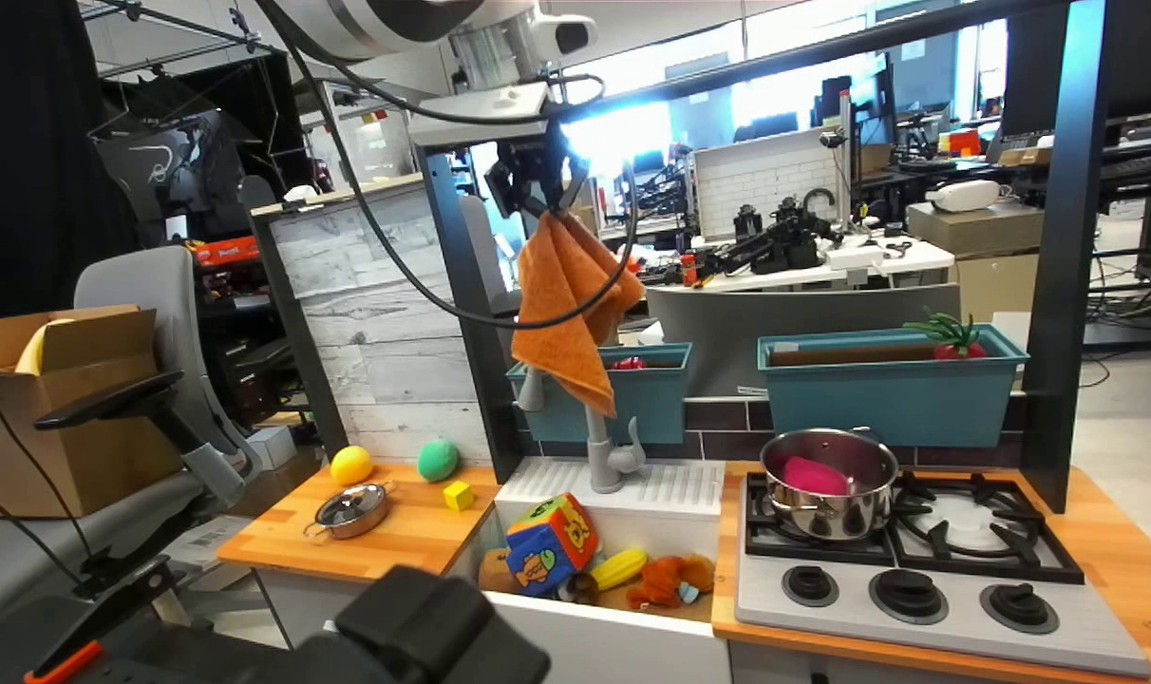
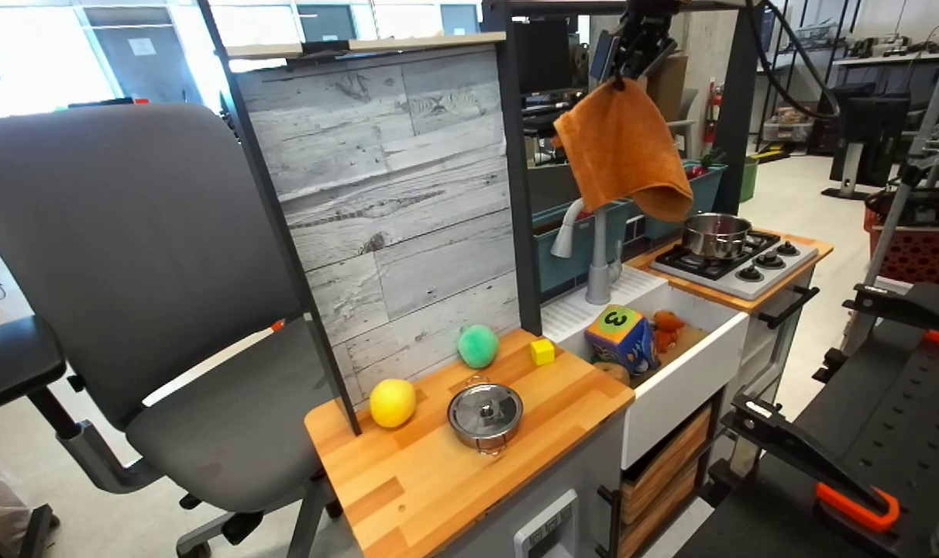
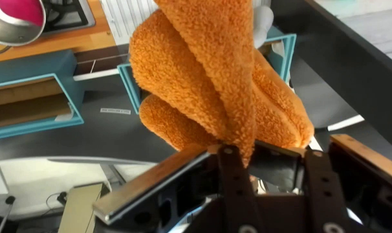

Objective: Hang the orange towel on the rail.

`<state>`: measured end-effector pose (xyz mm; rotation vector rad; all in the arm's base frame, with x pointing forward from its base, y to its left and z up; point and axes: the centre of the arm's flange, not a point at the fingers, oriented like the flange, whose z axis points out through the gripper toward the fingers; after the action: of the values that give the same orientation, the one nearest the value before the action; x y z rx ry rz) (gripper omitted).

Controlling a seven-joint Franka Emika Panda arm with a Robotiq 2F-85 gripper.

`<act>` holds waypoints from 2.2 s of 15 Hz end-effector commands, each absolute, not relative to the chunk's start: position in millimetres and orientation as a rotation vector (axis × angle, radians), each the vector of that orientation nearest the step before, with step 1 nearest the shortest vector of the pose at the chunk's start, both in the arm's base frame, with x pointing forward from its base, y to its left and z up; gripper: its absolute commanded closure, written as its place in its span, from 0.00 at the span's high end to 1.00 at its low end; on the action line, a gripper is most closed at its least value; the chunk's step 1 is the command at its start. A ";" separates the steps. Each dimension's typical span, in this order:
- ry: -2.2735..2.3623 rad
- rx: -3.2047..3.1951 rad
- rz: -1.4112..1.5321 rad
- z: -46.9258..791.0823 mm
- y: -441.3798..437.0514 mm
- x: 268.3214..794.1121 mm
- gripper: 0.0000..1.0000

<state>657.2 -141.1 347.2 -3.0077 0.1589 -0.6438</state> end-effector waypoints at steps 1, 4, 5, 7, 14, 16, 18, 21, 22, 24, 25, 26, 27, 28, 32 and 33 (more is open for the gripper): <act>0.202 -2.883 -0.925 386.2 -129.0 603.0 0.01; 0.168 -2.868 -0.949 404.5 -113.9 570.0 0.01; 0.143 -2.867 -0.922 408.1 -109.3 558.8 0.01; 0.114 -2.860 -0.894 413.6 -102.6 535.1 0.01; 0.326 -2.541 -1.295 473.7 -94.6 499.9 0.01; 0.393 -2.439 -1.394 495.4 -99.0 495.6 0.01; 0.468 -2.338 -1.476 517.0 -112.7 499.8 0.01; 0.561 -2.216 -1.566 559.4 -150.6 520.2 0.01; 0.583 -2.198 -1.587 575.8 -164.7 532.9 0.01; 0.607 -2.188 -1.610 599.7 -190.3 555.8 0.01; 0.609 -2.200 -1.600 605.3 -201.7 569.5 0.01; 0.613 -2.217 -1.579 606.4 -211.6 587.0 0.01; 0.617 -2.233 -1.555 604.8 -219.6 603.6 0.01; 0.625 -2.263 -1.510 599.3 -226.4 622.2 0.01; 0.642 -2.399 -1.268 564.4 -240.3 685.1 0.01; 0.641 -2.437 -1.198 556.0 -241.0 694.5 0.01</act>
<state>636.6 -228.7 543.0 -2.3870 0.6351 -1.3329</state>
